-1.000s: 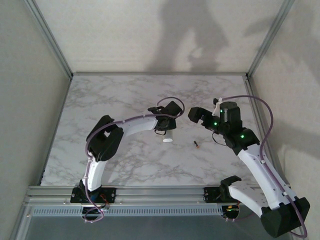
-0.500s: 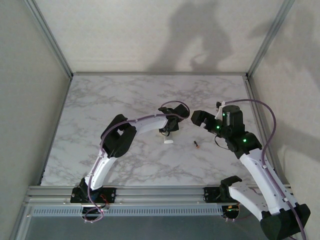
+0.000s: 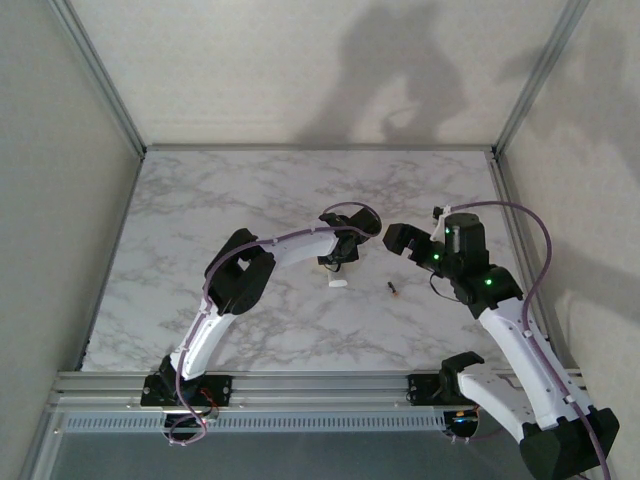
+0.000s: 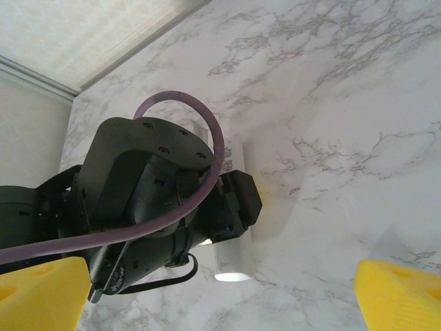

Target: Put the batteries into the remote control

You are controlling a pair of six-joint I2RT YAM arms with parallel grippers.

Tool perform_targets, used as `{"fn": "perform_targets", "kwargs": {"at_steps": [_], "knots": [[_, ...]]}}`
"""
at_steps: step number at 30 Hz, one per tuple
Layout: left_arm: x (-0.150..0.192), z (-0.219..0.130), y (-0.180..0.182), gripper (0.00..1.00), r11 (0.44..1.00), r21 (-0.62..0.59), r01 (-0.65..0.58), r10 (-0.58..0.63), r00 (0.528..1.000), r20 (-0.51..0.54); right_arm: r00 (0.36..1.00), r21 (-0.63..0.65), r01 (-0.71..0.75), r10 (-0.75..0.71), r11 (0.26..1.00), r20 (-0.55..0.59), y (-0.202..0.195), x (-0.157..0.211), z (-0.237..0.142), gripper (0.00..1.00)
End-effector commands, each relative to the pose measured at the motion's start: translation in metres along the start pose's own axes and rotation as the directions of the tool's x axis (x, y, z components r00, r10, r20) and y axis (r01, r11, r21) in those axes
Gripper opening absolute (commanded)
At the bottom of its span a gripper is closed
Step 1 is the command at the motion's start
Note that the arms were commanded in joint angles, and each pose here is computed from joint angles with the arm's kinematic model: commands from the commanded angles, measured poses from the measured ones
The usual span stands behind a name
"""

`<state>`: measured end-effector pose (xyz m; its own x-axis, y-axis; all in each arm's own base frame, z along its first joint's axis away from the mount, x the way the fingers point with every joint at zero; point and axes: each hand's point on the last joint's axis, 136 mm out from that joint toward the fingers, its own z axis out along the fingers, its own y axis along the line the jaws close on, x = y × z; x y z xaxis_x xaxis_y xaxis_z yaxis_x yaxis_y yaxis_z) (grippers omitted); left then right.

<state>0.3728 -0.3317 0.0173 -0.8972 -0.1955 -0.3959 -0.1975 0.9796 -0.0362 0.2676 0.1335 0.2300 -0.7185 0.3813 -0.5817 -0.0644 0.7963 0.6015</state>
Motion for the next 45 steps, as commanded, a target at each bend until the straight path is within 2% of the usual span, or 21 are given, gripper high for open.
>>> {"fn": "perform_targets", "kwargs": {"at_steps": [1, 5, 6, 10, 15, 24, 28, 32, 37, 40, 41, 45], "knots": [[0.03, 0.031, 0.014, 0.52, 0.998, -0.067, -0.02, 0.014, 0.997, -0.078, 1.0, -0.003, 0.011, -0.01, 1.0, 0.007, -0.001, 0.0, -0.002, 0.99], [0.03, 0.031, 0.013, 0.57, 0.998, -0.062, -0.022, 0.017, 0.997, -0.078, 1.0, 0.002, 0.008, -0.008, 1.0, 0.008, -0.002, 0.0, -0.002, 0.99], [0.03, 0.032, 0.013, 0.53, 0.998, -0.061, -0.022, 0.017, 0.997, -0.077, 1.0, 0.001, 0.007, -0.007, 1.0, 0.007, -0.002, 0.0, -0.001, 0.99], [0.033, 0.033, 0.014, 0.54, 0.999, -0.051, -0.017, 0.013, 0.997, -0.082, 1.0, 0.002, 0.004, -0.004, 1.0, 0.01, -0.002, -0.001, -0.002, 0.99], [0.035, 0.035, 0.015, 0.61, 0.999, -0.046, -0.018, 0.014, 0.996, -0.088, 1.0, 0.004, 0.005, -0.006, 1.0, 0.011, -0.002, -0.002, -0.001, 0.99], [0.035, 0.034, 0.016, 0.61, 0.999, -0.041, -0.009, 0.006, 0.996, -0.087, 1.0, 0.004, 0.008, -0.008, 1.0, 0.007, -0.001, -0.003, 0.001, 0.99], [0.025, 0.024, 0.011, 0.61, 1.0, -0.005, 0.02, -0.02, 0.996, -0.086, 1.0, 0.003, 0.008, -0.008, 1.0, -0.003, -0.001, -0.002, 0.003, 0.99], [-0.002, -0.005, 0.003, 0.66, 0.995, 0.075, 0.066, -0.062, 0.997, -0.05, 0.999, 0.021, -0.001, 0.001, 1.0, -0.044, -0.007, 0.007, 0.009, 0.99], [-0.049, -0.057, 0.005, 0.8, 0.973, 0.192, 0.129, -0.137, 0.99, 0.028, 0.993, 0.057, 0.041, -0.034, 0.998, -0.117, -0.017, 0.028, 0.024, 0.97], [-0.075, -0.084, 0.024, 0.9, 0.952, 0.251, 0.177, -0.201, 0.977, 0.073, 0.978, 0.102, 0.098, -0.077, 0.99, -0.193, -0.021, 0.048, 0.042, 0.95], [-0.082, -0.093, 0.032, 0.98, 0.941, 0.276, 0.196, -0.226, 0.971, 0.082, 0.97, 0.123, 0.127, -0.098, 0.984, -0.221, -0.022, 0.056, 0.049, 0.95], [-0.108, -0.125, 0.077, 0.99, 0.905, 0.341, 0.255, -0.317, 0.938, 0.142, 0.934, 0.174, 0.237, -0.175, 0.956, -0.311, -0.017, 0.081, 0.073, 0.93]]}}
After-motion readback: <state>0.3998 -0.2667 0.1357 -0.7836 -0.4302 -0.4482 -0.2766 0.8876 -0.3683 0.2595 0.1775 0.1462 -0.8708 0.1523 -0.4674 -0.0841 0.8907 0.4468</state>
